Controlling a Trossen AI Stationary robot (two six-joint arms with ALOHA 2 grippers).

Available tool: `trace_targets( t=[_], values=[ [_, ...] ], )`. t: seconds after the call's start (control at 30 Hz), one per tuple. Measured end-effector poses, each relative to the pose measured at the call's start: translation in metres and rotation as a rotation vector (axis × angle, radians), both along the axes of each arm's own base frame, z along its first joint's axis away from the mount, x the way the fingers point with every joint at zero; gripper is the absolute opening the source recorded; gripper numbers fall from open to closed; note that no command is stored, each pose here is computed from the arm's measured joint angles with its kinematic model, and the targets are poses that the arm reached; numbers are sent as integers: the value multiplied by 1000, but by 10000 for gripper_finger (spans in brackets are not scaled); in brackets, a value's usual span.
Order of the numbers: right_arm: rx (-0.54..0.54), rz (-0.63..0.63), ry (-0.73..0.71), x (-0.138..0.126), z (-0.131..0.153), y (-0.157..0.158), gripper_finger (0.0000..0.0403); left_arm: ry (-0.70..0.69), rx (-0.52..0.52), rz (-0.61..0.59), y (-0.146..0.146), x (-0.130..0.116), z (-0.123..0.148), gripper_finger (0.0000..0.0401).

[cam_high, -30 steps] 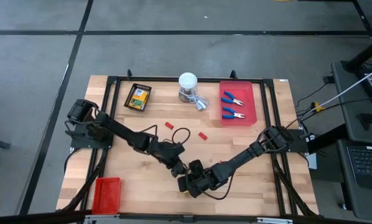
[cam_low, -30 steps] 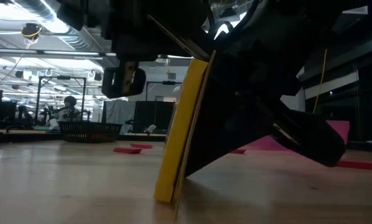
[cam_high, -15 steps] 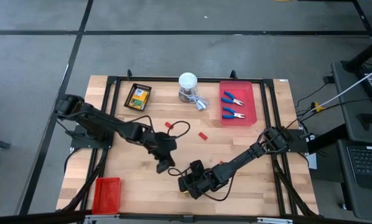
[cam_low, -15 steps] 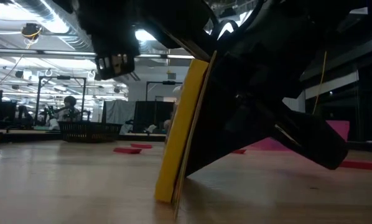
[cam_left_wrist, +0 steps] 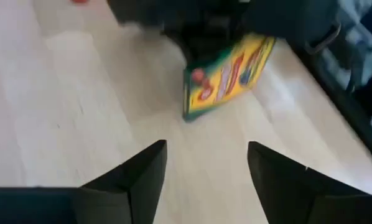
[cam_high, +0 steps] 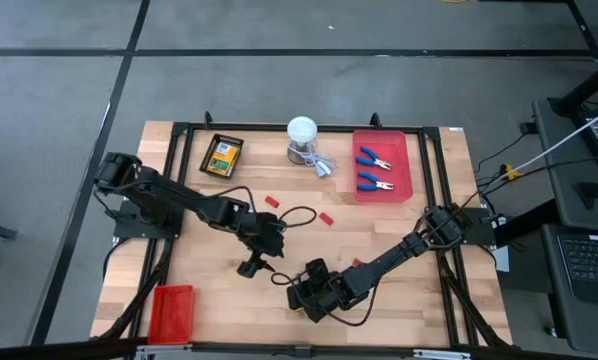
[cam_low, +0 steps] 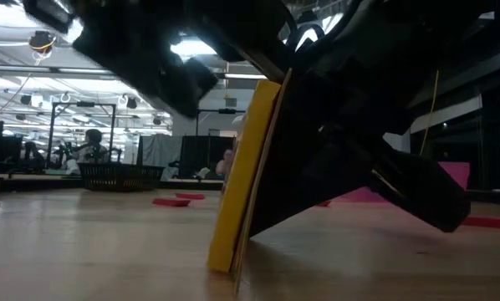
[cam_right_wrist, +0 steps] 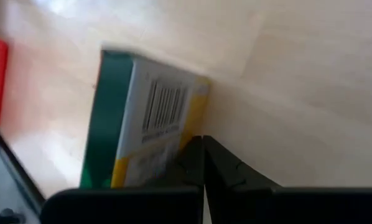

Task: Pick & Place School Supplies
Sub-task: Put the crayon box into the black bin

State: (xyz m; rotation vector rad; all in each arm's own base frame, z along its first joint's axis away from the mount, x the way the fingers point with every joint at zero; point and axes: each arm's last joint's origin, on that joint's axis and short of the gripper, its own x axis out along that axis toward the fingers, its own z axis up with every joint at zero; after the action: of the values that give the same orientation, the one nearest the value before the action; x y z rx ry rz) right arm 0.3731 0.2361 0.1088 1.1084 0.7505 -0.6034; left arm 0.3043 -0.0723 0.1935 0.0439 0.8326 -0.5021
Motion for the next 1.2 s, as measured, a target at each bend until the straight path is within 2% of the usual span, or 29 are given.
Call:
trace_targets(
  t=[0.17,0.4,0.67,0.77,1.0,1.2],
  values=[
    [33,32,-17,-4,1,11,0,13,-47,-77,5,13,-22,222],
    [67,14,-27,-9,1,20,0,-107,-86,-122,10,27,-26,209],
    [87,3,-26,-9,2,20,0,-112,-159,-166,13,35,-39,208],
    [88,2,-27,-9,2,20,0,-90,-157,-165,13,37,-48,208],
    [89,2,-28,-9,2,20,0,-177,-159,-168,12,46,-49,207],
    [90,-2,-28,-8,2,19,0,-161,-167,-165,11,48,-62,207]
  ],
)
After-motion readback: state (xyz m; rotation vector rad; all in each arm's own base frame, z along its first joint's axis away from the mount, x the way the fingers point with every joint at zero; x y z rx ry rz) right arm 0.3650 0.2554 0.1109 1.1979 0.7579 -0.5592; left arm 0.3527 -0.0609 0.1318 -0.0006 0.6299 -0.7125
